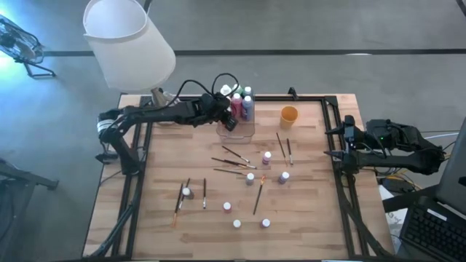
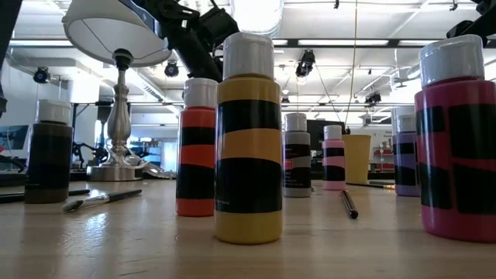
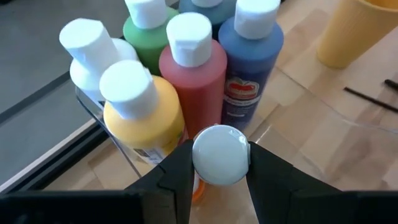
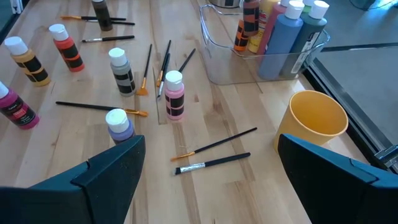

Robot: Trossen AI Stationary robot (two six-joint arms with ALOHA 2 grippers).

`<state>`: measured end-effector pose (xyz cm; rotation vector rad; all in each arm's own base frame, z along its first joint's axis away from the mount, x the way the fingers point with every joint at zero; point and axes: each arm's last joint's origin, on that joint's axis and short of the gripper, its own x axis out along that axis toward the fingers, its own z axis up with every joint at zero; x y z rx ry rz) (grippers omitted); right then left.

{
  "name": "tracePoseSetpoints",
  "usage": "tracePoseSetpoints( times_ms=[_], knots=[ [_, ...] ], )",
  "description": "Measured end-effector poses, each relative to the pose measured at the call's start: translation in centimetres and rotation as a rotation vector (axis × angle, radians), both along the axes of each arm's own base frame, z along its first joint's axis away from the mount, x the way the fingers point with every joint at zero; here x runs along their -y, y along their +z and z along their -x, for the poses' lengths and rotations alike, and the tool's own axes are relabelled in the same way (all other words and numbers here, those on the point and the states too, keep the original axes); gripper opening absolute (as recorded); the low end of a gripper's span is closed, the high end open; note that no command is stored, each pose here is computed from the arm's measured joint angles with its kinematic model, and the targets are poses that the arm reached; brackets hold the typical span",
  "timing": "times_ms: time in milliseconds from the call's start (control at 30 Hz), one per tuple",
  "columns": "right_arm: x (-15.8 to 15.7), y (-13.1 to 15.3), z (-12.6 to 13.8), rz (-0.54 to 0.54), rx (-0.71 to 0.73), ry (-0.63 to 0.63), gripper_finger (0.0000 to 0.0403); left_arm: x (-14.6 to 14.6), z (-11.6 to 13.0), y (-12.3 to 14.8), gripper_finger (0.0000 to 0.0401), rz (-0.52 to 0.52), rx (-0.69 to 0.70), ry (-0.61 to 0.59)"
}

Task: Pick & Place Paint Supplies
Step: Put the small brown paint bottle into the bin

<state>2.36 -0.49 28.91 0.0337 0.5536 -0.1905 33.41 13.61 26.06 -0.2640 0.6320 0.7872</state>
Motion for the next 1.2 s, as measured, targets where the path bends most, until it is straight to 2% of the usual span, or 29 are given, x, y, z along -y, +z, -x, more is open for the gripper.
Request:
tracePoseSetpoints(
  times_ms=[133,367,600,1000,1200],
  knots=[
    [0.0,0.0,0.0,0.0,0.0,0.0,0.0364,-0.1,-0.2,-0.1,0.0126,-0.002,0.003,0.0],
    [0.0,0.0,0.0,0.0,0.0,0.0,0.0364,-0.5,-1.4,-2.4,0.0127,0.009,-0.066,-0.022],
    [0.0,0.0,0.0,0.0,0.0,0.0,0.0364,-0.7,-1.7,-2.1,0.0126,0.019,-0.064,-0.017],
    [0.0,0.0,0.0,0.0,0.0,0.0,0.0364,-1.1,-3.1,-4.6,0.0126,0.052,-0.118,-0.03],
    [0.0,0.0,0.0,0.0,0.0,0.0,0.0364,-1.2,-3.1,-4.4,0.0127,0.047,-0.122,-0.022]
  ],
)
